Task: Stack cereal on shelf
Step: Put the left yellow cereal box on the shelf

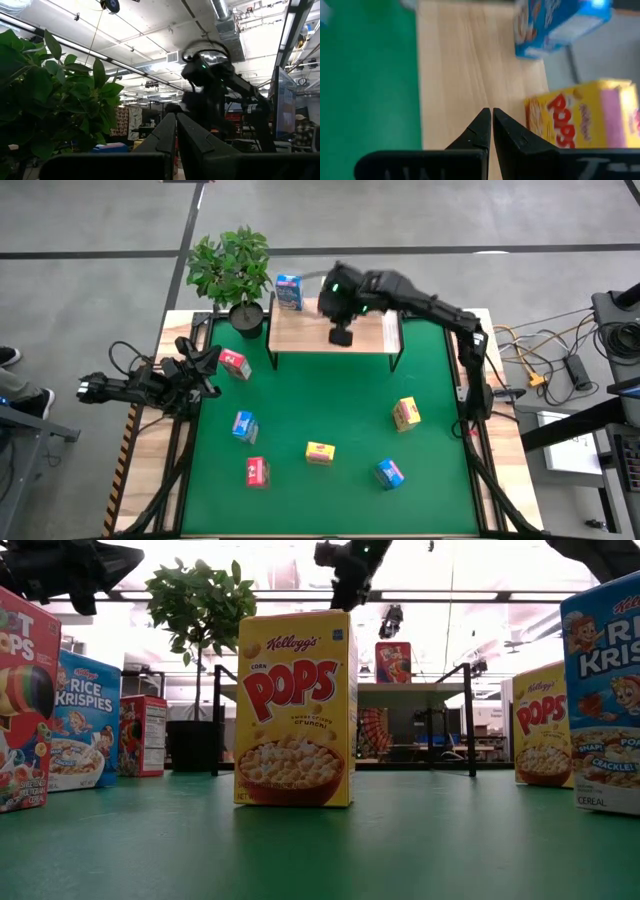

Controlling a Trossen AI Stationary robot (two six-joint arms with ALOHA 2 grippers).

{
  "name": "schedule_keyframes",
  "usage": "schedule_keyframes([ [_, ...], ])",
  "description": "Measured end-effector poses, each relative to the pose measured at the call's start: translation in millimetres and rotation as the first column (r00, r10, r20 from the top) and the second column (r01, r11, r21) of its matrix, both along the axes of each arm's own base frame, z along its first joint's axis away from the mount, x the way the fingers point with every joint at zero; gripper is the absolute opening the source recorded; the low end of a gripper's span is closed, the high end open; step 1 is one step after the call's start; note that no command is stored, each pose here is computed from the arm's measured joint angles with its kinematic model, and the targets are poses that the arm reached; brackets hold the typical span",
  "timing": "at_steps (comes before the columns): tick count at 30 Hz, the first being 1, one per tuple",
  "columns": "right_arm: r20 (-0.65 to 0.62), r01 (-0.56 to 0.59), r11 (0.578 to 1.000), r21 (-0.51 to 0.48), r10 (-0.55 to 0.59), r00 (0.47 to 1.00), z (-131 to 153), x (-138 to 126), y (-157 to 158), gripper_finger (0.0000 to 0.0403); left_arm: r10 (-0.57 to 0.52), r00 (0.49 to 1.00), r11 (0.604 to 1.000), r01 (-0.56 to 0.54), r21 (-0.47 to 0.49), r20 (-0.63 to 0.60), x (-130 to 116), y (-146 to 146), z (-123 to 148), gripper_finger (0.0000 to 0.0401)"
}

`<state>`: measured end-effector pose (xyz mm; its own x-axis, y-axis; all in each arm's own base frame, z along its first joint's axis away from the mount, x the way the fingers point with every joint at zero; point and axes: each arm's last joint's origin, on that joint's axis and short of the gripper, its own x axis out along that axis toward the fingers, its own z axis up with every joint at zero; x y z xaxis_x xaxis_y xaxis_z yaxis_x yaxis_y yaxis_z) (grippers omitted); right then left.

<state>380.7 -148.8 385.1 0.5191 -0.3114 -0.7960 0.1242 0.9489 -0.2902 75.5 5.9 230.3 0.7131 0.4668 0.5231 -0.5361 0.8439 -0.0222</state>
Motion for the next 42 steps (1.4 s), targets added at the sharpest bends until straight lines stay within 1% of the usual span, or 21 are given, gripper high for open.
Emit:
schedule_keyframes([
  [4,-0.114,0.083,0.99,-0.113,-0.096,0.989,-34.4,12.6,16.1,0.0009,-0.011,1.0,1.0,0.011,-0.015,0.009,0.0,0.0,0.0,0.0],
  [8,-0.153,0.159,0.964,-0.213,-0.193,0.969,-72.1,19.6,23.4,0.0009,-0.014,1.0,1.0,0.014,-0.018,0.008,0.2,0.0,-0.3,0.0],
  [12,-0.124,0.269,0.902,-0.338,-0.326,0.937,-98.6,21.1,20.7,0.0009,-0.02,1.0,0.999,0.02,-0.025,0.006,0.7,-0.1,-0.8,0.0],
  [15,-0.093,0.304,0.872,-0.383,-0.363,0.927,-111.2,22.6,17.8,0.0009,-0.023,1.0,0.999,0.023,-0.03,0.009,0.7,-0.1,-0.9,0.0],
  [20,-0.053,0.335,0.856,-0.394,-0.385,0.921,-112.1,22.7,7.8,0.0009,-0.023,1.0,0.999,0.024,-0.03,0.009,0.7,-0.1,-0.9,0.0],
  [24,-0.045,0.353,0.846,-0.398,-0.403,0.914,-109.6,20.2,-1.6,0.0009,-0.023,1.0,0.999,0.024,-0.03,0.008,0.8,-0.1,-0.9,0.0],
  [31,-0.05,0.361,0.843,-0.399,-0.414,0.909,-108.2,16.5,-11.4,0.0009,-0.023,1.0,0.999,0.023,-0.029,0.007,0.8,-0.1,-1.0,0.0],
  [42,-0.062,0.346,0.845,-0.407,-0.404,0.913,-108.0,16.3,-11.8,0.0009,-0.023,1.0,0.999,0.023,-0.029,0.005,1.0,-0.2,-1.2,0.0],
])
